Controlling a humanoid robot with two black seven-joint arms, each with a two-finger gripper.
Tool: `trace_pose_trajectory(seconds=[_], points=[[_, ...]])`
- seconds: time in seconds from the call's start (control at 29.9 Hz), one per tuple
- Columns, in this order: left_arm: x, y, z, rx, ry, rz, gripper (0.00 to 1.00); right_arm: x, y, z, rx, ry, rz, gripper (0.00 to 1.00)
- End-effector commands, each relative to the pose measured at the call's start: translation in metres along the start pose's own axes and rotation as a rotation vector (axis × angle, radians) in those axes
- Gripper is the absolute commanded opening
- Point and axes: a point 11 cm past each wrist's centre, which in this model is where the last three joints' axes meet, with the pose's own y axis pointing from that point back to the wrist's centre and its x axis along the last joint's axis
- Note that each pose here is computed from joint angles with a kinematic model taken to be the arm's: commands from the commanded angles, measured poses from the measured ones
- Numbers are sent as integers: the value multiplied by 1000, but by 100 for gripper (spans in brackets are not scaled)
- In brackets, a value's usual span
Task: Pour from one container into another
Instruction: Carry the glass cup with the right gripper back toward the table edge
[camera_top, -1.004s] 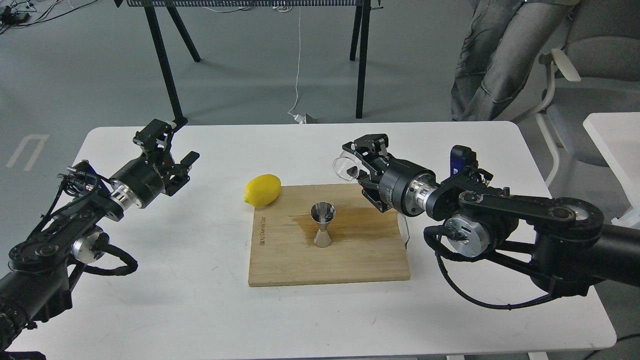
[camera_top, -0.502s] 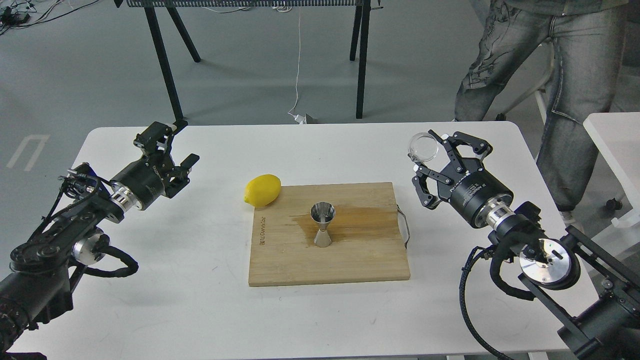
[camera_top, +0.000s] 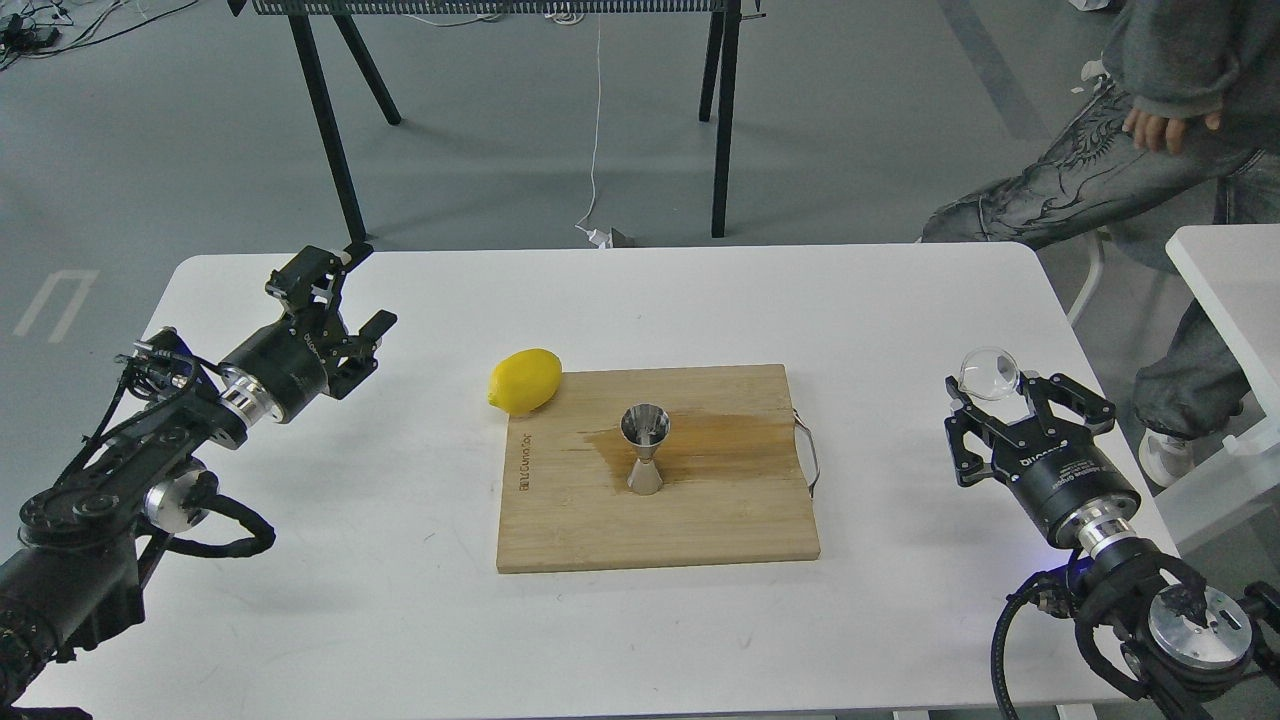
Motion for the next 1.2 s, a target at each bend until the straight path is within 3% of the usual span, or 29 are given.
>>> trace_pose_trajectory(seconds=[0.0, 0.27, 1.17], points=[[0, 0, 0, 1, 0, 0, 96, 21, 1, -12, 31, -24, 40, 46], [0, 1, -1, 2, 1, 1, 96, 53, -2, -31, 84, -65, 122, 46], [-1, 3, -6, 15, 2, -1, 97, 64, -42, 13, 18, -136, 164, 50]])
